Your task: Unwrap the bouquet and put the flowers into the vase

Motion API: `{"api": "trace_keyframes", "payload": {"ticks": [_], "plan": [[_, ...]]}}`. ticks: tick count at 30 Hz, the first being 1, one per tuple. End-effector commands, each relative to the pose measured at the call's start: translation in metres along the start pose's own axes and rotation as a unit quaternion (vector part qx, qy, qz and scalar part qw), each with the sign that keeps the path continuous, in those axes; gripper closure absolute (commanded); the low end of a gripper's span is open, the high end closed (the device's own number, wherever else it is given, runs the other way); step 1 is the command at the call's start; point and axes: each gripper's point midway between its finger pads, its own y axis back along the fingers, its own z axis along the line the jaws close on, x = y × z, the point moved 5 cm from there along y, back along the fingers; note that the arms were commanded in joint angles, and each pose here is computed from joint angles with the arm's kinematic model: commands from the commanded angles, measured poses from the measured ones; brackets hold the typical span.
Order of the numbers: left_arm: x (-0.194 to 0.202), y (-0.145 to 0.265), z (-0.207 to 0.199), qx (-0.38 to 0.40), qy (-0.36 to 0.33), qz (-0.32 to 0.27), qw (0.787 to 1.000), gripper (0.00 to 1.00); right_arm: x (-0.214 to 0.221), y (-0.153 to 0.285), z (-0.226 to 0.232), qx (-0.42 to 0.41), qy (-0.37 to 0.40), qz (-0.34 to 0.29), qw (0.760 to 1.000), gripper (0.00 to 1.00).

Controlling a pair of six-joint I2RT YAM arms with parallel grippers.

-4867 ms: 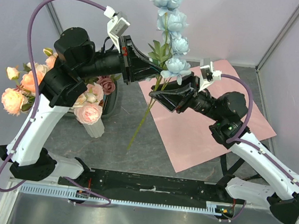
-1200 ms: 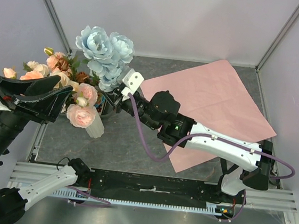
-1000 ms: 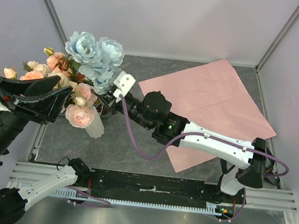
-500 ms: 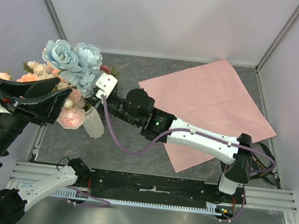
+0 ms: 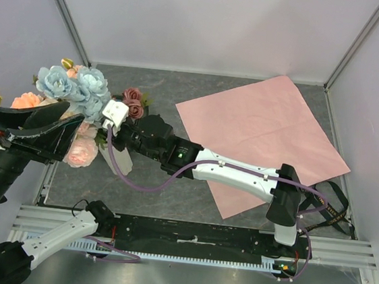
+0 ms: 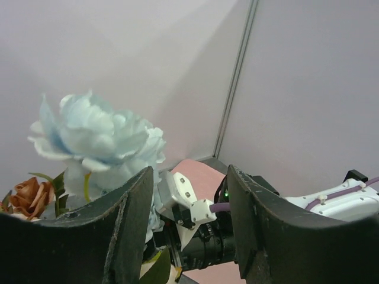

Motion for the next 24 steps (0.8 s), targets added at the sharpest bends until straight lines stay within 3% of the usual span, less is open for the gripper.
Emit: {"api": "trace_keyframes", "payload": {"ticks": [1, 8, 11, 14, 21, 24], "plan": [[-0.002, 0.001, 0.003, -0.010, 0.001, -0.007, 1.000, 0.41, 0.017, -0.010, 0.009, -0.015, -0.001, 0.021, 1.000, 1.00], [-0.006, 0.004, 0.002, -0.008, 0.004, -0.014, 1.000, 0.41, 0.036, -0.014, 0.009, 0.002, -0.007, 0.033, 0.999, 1.00], [-0.006, 0.004, 0.002, -0.008, 0.004, -0.014, 1.000, 0.41, 0.036, -0.011, 0.008, 0.004, -0.010, 0.031, 0.999, 0.95], [-0.006, 0.003, 0.001, -0.007, 0.005, -0.014, 1.000, 0.41, 0.033, -0.007, 0.010, -0.001, -0.014, 0.031, 0.999, 0.88], [-0.010, 0.003, 0.000, -0.002, 0.006, -0.021, 1.000, 0.41, 0.013, 0.004, 0.010, -0.008, -0.039, 0.026, 0.999, 0.57], [-0.015, 0.003, -0.002, 0.001, 0.008, -0.027, 1.000, 0.41, 0.004, 0.008, 0.013, -0.018, -0.052, 0.026, 0.998, 0.49]]}}
